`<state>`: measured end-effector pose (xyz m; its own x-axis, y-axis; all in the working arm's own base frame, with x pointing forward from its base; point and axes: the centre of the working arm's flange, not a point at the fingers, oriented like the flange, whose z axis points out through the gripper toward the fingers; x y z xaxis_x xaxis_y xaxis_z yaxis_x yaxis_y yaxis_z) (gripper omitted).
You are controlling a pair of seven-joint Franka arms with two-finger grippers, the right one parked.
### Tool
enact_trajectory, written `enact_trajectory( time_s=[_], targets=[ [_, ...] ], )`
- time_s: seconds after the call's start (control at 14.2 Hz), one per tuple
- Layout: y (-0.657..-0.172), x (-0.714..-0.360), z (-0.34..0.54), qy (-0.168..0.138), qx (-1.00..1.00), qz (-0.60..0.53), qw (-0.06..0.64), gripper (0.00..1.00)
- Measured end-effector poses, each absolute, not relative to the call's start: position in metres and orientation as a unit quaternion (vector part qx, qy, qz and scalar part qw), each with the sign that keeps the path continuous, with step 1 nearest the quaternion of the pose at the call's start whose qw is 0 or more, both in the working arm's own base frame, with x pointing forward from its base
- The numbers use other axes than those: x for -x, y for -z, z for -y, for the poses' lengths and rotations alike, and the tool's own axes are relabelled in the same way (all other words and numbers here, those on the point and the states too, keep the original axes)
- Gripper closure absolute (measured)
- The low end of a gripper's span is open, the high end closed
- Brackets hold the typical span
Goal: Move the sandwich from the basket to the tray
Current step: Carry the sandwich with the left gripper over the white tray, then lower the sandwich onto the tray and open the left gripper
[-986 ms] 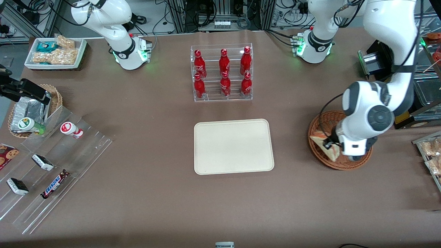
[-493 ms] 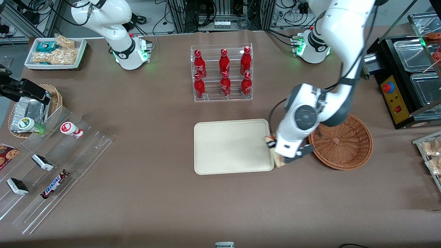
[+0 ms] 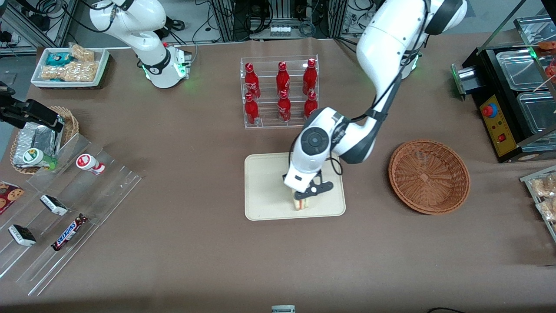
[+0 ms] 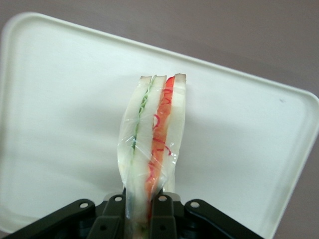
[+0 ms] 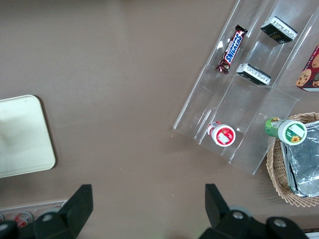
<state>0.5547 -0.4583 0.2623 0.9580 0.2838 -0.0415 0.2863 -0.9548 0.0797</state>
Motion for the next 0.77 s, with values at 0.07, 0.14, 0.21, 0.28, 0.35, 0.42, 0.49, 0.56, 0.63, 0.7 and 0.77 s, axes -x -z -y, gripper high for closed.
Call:
enact_trajectory(
  time_s=[0.07, 0.14, 0.21, 0.28, 0.35, 0.42, 0.49, 0.56, 0.63, 0.7, 0.77],
  targets=[
    [-0.260, -0.552, 0.463, 0.013, -0.990, -0.136, 0.042, 0.85],
    [-0.258, -0.550, 0.466, 0.011, -0.991, -0.124, 0.042, 0.85],
    [-0.257, -0.548, 0.469, 0.011, -0.993, -0.112, 0.041, 0.85],
    [-0.256, -0.547, 0.470, 0.009, -0.994, -0.100, 0.039, 0.85],
    [-0.255, -0.546, 0.471, 0.007, -0.995, -0.089, 0.036, 0.85],
    [-0.255, -0.545, 0.471, 0.006, -0.996, -0.081, 0.035, 0.85],
    [-0.253, -0.545, 0.472, 0.007, -0.997, -0.075, 0.034, 0.85],
    [-0.250, -0.543, 0.473, 0.008, -0.997, -0.071, 0.032, 0.85],
    [-0.246, -0.541, 0.474, 0.010, -0.997, -0.068, 0.030, 0.85],
    [-0.243, -0.539, 0.476, 0.012, -0.997, -0.067, 0.029, 0.85],
    [-0.240, -0.538, 0.477, 0.013, -0.997, -0.065, 0.028, 0.85]
  ],
)
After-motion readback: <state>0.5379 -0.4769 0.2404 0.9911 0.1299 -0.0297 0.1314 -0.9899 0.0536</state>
